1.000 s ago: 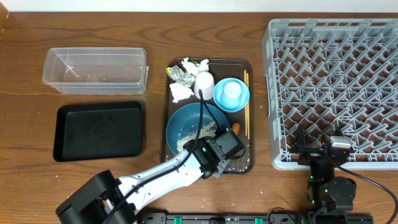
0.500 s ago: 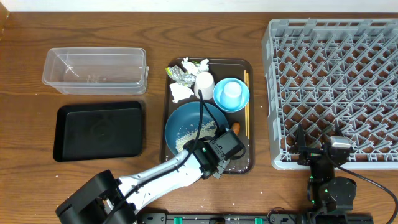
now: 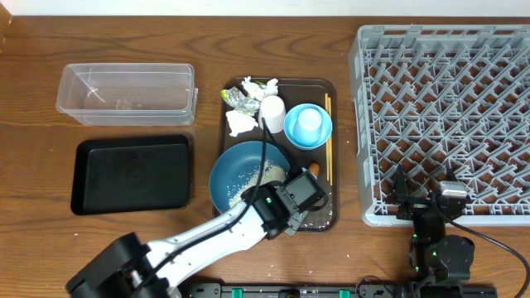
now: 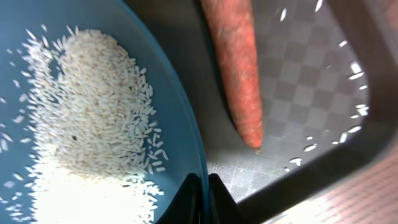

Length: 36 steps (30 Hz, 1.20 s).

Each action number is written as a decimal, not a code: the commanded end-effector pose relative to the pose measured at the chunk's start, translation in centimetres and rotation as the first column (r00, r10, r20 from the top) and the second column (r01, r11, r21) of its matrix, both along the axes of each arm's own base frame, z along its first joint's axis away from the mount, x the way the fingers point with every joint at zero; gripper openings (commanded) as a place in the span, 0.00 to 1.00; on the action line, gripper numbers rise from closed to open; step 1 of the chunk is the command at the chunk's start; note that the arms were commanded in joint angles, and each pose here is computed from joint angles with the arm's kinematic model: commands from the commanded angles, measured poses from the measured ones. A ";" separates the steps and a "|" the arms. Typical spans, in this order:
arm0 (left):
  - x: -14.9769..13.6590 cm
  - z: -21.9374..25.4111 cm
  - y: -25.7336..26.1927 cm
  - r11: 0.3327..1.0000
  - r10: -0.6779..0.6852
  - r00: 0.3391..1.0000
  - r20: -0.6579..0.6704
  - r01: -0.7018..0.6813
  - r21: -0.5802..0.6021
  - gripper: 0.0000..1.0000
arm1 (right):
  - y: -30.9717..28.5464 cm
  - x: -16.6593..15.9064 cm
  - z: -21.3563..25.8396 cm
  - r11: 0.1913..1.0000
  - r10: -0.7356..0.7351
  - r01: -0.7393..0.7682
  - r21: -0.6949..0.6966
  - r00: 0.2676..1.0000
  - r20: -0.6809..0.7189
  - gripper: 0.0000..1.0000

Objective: Sort waste into correct bins and load items into the dishwasher rack
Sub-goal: 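Grasp the blue plate rim with the left gripper, then lift the plate and carry it left over the black tray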

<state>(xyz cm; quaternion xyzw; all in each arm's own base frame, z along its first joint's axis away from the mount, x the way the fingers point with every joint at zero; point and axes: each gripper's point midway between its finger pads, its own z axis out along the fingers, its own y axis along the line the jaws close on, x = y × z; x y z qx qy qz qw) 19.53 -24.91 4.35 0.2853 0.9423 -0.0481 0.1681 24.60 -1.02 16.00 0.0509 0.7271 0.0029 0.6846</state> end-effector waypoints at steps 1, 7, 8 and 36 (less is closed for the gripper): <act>0.6 2.2 -0.7 0.999 0.008 0.999 0.039 -0.006 -0.053 0.06 | -0.5 0.0 -0.2 1.000 -0.024 0.023 -0.003 1.000 -0.005 0.99; 0.8 4.4 -0.9 0.994 0.012 0.997 0.080 -0.003 -0.113 0.06 | -0.5 0.0 -0.2 1.000 -0.024 0.023 -0.003 1.000 -0.005 0.99; 0.8 4.8 -0.9 0.992 0.013 0.996 0.087 -0.002 -0.124 0.06 | -0.5 0.0 -0.2 1.000 -0.024 0.023 -0.003 1.000 -0.005 0.99; 5.5 12.8 5.2 0.946 0.266 0.916 0.299 -0.190 -0.261 0.06 | -0.5 0.0 -0.2 1.000 -0.024 0.023 -0.003 1.000 -0.005 0.99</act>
